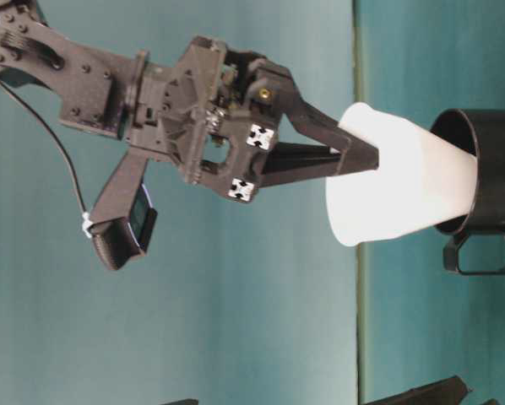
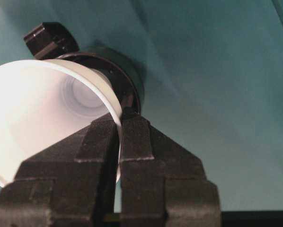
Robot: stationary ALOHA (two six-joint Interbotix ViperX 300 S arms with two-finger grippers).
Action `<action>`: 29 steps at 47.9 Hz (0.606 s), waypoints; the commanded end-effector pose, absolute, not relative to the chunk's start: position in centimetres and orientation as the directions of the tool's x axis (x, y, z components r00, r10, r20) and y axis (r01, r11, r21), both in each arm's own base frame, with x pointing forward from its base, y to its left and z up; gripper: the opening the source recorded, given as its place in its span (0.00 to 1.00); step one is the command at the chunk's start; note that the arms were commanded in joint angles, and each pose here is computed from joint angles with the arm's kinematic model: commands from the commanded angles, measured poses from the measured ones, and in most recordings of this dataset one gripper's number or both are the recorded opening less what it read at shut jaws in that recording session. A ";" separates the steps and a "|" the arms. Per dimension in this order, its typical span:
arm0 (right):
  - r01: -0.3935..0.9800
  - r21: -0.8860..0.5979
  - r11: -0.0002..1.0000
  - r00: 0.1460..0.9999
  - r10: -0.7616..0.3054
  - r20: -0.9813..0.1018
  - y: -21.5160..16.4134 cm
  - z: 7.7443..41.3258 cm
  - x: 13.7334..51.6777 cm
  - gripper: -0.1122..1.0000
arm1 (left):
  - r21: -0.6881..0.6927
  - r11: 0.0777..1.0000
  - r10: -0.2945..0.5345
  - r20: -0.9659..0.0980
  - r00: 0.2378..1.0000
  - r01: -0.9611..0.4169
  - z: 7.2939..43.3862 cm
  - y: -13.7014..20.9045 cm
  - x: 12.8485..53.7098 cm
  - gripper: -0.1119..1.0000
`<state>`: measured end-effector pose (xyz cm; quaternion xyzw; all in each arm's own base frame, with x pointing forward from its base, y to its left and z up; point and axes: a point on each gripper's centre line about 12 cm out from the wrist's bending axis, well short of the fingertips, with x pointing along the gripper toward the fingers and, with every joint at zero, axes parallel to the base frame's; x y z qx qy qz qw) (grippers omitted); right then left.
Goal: Put the paper cup into the moved cup holder.
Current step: 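Lower the paper cup into the cup holder and open the right gripper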
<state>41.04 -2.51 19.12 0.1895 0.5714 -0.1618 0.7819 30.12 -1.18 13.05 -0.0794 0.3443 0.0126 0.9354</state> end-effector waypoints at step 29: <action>0.451 0.142 0.881 0.322 -0.013 -0.947 -2.2 18.7 41.2 0.06 | -0.142 0.987 -0.034 -0.630 0.776 -0.072 13.6 -1.3 30.4 0.87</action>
